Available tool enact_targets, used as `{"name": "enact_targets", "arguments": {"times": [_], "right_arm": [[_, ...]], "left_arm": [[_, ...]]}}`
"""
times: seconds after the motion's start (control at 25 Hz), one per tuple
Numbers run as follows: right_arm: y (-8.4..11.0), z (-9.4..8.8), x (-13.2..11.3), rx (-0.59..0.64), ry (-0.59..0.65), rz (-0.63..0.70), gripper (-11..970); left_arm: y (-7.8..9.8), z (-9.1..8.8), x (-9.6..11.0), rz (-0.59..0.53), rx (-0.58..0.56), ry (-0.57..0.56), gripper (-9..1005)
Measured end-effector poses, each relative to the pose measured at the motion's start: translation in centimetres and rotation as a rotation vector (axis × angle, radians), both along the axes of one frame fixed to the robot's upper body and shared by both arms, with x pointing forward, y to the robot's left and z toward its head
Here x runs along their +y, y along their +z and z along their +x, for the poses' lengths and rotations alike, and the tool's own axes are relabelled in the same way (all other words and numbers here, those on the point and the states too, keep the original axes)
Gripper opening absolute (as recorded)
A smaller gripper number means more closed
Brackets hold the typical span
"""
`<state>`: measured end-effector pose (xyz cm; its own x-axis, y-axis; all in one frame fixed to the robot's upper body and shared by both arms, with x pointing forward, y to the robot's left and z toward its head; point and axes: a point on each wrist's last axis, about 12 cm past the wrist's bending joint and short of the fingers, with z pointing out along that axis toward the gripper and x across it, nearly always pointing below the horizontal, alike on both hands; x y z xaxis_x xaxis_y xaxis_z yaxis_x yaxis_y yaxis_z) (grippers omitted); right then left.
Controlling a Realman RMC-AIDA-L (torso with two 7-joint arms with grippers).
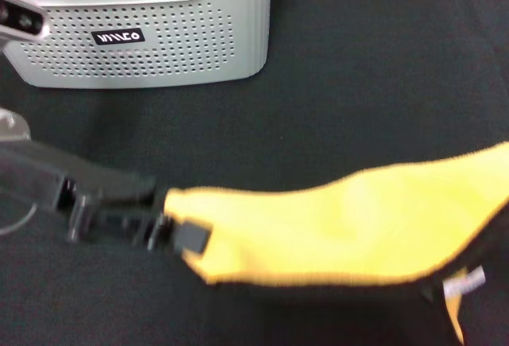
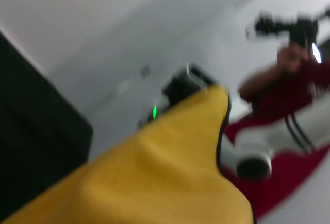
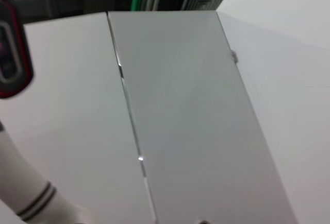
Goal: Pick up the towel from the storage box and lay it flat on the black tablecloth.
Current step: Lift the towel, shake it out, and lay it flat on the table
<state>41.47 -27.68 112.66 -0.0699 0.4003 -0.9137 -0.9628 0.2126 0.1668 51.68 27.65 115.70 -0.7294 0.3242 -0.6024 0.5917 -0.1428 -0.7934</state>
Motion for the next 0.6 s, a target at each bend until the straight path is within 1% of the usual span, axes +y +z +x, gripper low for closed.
{"name": "enact_targets", "arguments": {"times": [0.16,0.28,0.4,0.44,0.48,0.6], "right_arm": [[-0.1,-0.9,-0.1,0.024,0.043,0.026,6],[-0.2,-1.1,-0.2,0.057,0.065,0.034,6],[-0.5,-1.2,-0.2,0.102,0.086,0.034,6],[-0.8,-1.1,-0.1,0.133,0.096,0.03,6],[-0.8,-1.1,-0.1,0.133,0.096,0.03,6],[-1.2,-0.5,0.4,0.172,0.105,0.008,6]], "left_arm": [[0.5,-0.7,-0.9,0.03,-0.029,-0.134,22],[1.0,-1.1,-0.9,0.024,-0.044,-0.197,23],[1.2,-1.2,-0.2,0.043,-0.017,-0.191,23],[0.8,-1.2,0.4,0.074,0.031,-0.167,23],[0.8,-1.2,0.4,0.074,0.031,-0.167,23],[-0.1,-1.2,0.7,0.111,0.093,-0.144,23]]}}
